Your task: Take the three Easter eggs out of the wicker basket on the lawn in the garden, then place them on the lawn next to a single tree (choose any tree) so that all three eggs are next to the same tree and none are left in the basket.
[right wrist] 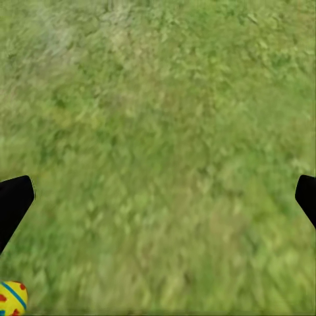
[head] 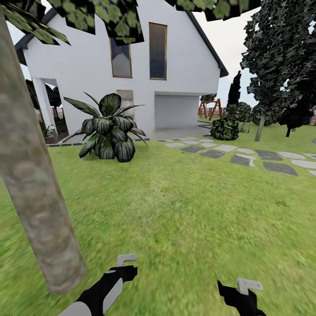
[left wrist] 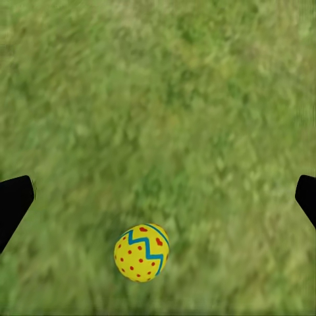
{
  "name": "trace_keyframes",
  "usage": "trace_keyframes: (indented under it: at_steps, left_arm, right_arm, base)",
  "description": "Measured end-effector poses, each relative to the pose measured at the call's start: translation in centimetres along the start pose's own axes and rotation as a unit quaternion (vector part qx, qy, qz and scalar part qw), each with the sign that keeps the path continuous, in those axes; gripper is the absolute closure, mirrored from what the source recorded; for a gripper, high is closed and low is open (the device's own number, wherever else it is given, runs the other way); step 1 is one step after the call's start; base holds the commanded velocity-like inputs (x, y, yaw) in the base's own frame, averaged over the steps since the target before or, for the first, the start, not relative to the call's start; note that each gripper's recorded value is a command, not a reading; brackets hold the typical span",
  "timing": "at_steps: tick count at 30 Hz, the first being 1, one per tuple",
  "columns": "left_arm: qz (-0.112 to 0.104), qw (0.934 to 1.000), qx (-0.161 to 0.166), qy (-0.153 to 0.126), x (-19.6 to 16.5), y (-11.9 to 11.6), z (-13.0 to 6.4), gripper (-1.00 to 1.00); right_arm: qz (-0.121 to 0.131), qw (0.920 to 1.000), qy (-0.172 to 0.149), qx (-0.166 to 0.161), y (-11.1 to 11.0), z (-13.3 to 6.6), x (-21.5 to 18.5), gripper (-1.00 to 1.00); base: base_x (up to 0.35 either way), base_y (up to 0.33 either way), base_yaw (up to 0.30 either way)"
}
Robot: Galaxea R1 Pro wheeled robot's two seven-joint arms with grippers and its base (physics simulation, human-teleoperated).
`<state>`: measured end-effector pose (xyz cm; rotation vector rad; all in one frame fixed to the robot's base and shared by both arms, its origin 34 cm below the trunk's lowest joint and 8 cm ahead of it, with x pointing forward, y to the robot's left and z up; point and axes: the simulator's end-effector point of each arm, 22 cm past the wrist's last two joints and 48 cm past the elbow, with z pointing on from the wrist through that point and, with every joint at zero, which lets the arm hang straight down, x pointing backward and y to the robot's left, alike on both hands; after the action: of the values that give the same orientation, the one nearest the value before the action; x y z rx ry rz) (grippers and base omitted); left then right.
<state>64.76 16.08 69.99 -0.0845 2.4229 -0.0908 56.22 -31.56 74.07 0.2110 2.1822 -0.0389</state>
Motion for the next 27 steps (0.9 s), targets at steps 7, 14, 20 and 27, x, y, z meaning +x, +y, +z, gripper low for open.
trace_keyframes:
  at_steps: [7, 14, 20, 27]
  left_arm:
    - [0.0, 1.0, 0.0, 0.0, -0.6, -0.1, -0.8, -1.0]
    - [0.0, 1.0, 0.001, 0.0, -1.2, -0.3, -1.6, -1.0]
    - [0.0, 1.0, 0.001, 0.0, -1.7, -0.4, -2.3, -1.0]
    - [0.0, 1.0, 0.001, 0.0, -2.2, -0.5, -3.0, -1.0]
  right_arm:
    - [-0.001, 1.0, 0.0, 0.0, 0.1, -0.6, -0.8, -1.0]
    - [-0.001, 1.0, 0.001, -0.001, 0.2, -1.3, -1.5, -1.0]
    - [-0.001, 1.0, 0.001, -0.001, 0.3, -1.8, -2.1, -1.0]
    - [-0.003, 0.9999, 0.013, -0.003, 0.5, -2.3, -1.7, -1.0]
  base:
    - [0.0, 0.0, 0.242]
    - [0.0, 0.0, 0.274]
    - [0.0, 0.0, 0.279]
    - [0.0, 0.0, 0.279]
